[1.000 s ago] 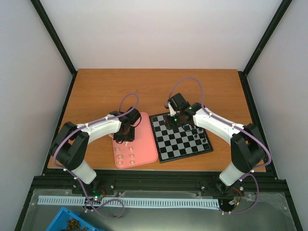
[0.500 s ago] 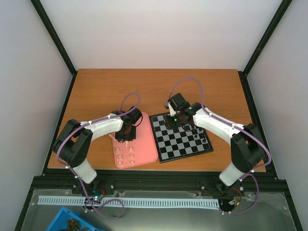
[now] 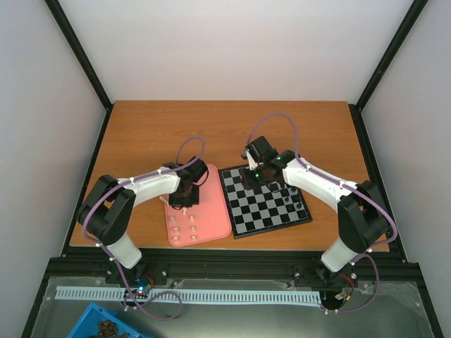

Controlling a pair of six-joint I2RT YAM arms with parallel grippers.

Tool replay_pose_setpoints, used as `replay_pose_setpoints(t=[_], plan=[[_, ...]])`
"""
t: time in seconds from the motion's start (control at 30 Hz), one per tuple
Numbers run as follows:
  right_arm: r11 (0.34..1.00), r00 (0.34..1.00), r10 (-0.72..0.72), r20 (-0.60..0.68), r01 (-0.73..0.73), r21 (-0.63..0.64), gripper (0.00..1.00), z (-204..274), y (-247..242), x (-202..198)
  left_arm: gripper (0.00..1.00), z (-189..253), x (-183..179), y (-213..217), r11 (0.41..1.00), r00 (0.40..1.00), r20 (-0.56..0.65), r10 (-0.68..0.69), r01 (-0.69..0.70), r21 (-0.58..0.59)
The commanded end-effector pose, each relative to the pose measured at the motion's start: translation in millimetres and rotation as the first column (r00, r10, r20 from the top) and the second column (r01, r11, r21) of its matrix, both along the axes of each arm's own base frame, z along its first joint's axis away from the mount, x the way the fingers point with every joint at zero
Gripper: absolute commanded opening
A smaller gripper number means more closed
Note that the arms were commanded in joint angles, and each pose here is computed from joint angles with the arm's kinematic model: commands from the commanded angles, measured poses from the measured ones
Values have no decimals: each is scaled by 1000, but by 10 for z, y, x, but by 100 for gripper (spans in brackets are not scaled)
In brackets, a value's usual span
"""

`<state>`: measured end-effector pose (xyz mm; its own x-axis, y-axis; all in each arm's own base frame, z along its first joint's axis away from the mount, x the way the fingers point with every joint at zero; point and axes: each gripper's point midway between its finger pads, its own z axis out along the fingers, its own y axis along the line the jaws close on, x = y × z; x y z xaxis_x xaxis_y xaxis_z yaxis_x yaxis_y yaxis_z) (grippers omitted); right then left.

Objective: Set up the chess pieces on the board
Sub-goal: Pick up the chess piece from the storage box.

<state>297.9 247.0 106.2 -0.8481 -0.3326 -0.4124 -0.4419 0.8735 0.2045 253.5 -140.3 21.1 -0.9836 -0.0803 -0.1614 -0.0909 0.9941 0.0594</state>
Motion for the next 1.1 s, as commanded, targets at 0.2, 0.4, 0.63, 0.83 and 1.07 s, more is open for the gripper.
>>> replay_pose_setpoints(t=[0.2,0.4,0.63,0.83,1.07], plan=[[1000,1000,2,10,-2,-4,44,-4,-18,26,1,177,-18,57,1000,1000,18,13,-13,2],[1000,1000,8,10,-8,5,44,28,-7,16,1,600,53,-15,999,998,63,5,-2,-42],[995,998,55,12,-56,85,44,237,98,-57,1,1084,112,-354,965,987,151,-51,87,-248],[972,996,80,25,-83,219,44,544,157,-125,1,1424,185,-671,885,969,246,-39,147,-441],[911,979,196,59,-204,359,44,800,343,-300,1,1532,238,-866,794,974,225,-3,139,-592]])
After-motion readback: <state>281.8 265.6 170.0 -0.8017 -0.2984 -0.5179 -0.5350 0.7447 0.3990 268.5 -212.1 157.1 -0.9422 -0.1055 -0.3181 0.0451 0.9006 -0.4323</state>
